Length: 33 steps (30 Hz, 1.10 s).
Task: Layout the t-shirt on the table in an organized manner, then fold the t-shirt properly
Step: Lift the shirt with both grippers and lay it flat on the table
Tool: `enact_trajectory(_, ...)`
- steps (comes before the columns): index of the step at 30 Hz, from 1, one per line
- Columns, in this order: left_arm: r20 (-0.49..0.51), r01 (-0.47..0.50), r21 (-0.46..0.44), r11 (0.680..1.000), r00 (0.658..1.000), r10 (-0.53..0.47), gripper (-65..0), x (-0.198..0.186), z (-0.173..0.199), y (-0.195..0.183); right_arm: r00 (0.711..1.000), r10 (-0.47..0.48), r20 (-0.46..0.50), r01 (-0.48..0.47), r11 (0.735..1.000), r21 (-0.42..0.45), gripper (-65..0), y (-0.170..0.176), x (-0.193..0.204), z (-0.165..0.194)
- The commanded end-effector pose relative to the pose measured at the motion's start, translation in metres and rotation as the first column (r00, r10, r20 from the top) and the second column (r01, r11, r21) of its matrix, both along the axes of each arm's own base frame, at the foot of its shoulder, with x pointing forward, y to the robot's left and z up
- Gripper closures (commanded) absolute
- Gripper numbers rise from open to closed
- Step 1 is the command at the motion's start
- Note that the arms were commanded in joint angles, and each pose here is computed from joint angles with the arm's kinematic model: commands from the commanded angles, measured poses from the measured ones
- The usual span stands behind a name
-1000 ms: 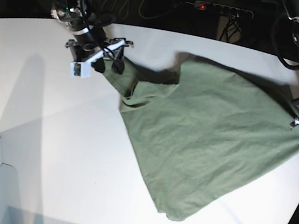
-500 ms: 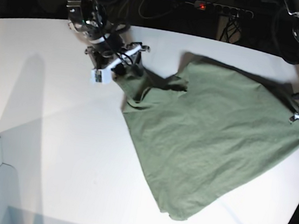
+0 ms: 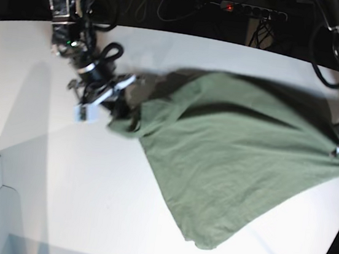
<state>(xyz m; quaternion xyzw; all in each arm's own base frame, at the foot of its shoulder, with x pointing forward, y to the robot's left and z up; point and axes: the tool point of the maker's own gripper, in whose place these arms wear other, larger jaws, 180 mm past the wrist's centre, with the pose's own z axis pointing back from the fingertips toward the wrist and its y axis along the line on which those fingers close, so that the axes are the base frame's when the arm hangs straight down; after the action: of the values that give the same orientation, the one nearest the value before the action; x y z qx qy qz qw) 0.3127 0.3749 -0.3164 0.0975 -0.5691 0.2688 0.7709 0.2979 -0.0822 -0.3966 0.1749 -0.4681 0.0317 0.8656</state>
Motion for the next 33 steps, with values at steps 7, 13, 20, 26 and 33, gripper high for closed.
enact_trajectory(7, 0.226, 0.089, 0.108, 0.99, 0.968, -0.112, -0.2, 0.075, 0.096, -0.017, 0.927, -0.138, 0.349, 0.142, 0.99, 0.014, 0.0, -0.056, 0.075, 0.122)
enact_trajectory(13, 0.387, 0.156, 0.162, 0.974, 0.898, -0.208, -0.2, 0.13, 0.178, -0.05, 0.863, -0.157, 0.48, 0.159, 0.987, 0.036, 0.0, -0.065, 0.112, 0.178)
enact_trajectory(20, 0.546, 0.242, 0.257, 0.936, 0.762, -0.347, -0.2, 0.177, 0.29, -0.108, 0.759, -0.178, 0.626, 0.193, 0.98, 0.046, 0.0, -0.089, 0.155, 0.252)
enact_trajectory(26, 0.619, 0.256, 0.314, 0.914, 0.675, -0.402, -0.2, 0.196, 0.365, -0.131, 0.607, -0.254, 0.753, 0.254, 0.96, 0.119, 0.0, -0.129, 0.186, 0.335)
enact_trajectory(33, 0.666, 0.268, 0.305, 0.914, 0.626, -0.406, -0.2, 0.208, 0.408, -0.144, 0.506, -0.298, 0.81, 0.194, 0.954, 0.23, 0.0, -0.146, 0.19, 0.402)
